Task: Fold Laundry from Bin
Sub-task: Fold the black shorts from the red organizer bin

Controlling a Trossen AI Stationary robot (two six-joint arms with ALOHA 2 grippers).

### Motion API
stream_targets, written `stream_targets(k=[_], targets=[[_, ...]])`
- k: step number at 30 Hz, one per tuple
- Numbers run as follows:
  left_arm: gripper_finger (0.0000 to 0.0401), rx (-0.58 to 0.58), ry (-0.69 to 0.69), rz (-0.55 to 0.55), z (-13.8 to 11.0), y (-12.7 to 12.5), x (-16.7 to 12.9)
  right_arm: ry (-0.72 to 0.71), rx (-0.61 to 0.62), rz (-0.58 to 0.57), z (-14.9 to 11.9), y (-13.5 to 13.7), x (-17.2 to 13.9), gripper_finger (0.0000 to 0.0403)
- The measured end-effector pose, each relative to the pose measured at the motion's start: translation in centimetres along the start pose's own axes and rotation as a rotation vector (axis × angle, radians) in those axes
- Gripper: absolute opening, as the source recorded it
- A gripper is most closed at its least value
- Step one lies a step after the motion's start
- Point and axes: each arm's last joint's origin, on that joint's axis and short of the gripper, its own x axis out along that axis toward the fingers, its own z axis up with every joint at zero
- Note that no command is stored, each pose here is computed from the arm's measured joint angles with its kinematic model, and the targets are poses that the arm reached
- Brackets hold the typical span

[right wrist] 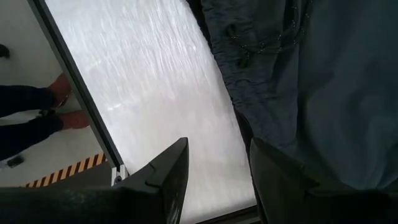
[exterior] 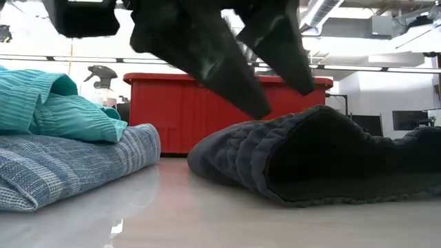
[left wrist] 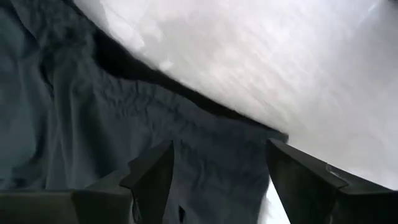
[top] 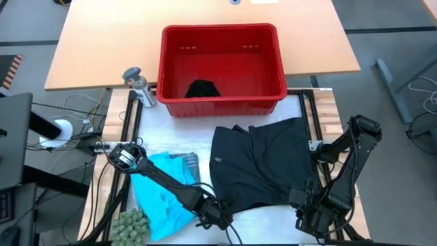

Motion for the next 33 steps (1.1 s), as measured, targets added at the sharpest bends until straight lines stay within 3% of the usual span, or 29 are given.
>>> stream_targets(k=[11, 19, 26, 29, 33], targets=[[0.0242, 0.036, -0.042, -0.042, -0.2, 0.7, 0.3, 0.0, 0.002, 0.0, 0.0, 0.0, 0.0, 0.0196], [0.0242, 0.103, -0.028, -0.077, -0.5, -0.2, 2.1, 0.001, -0.004, 0.0, -0.1, 0.0, 0.0, 0.0196], [0.0239, 0.064, -0.012, -0.084, -1.0, -0.5, 3.5, 0.002, -0.005, 0.0, -0.1, 0.0, 0.0, 0.0196], [0.0213, 0.073, 0.01, -0.086, -1.2, -0.5, 3.7, 0.002, -0.005, 0.002, -0.1, 0.0, 0.0, 0.0196], [0.0133, 0.068, 0.031, -0.059, -1.4, -0.3, 3.7, 0.001, -0.005, 0.004, -0.1, 0.0, 0.0, 0.0196]])
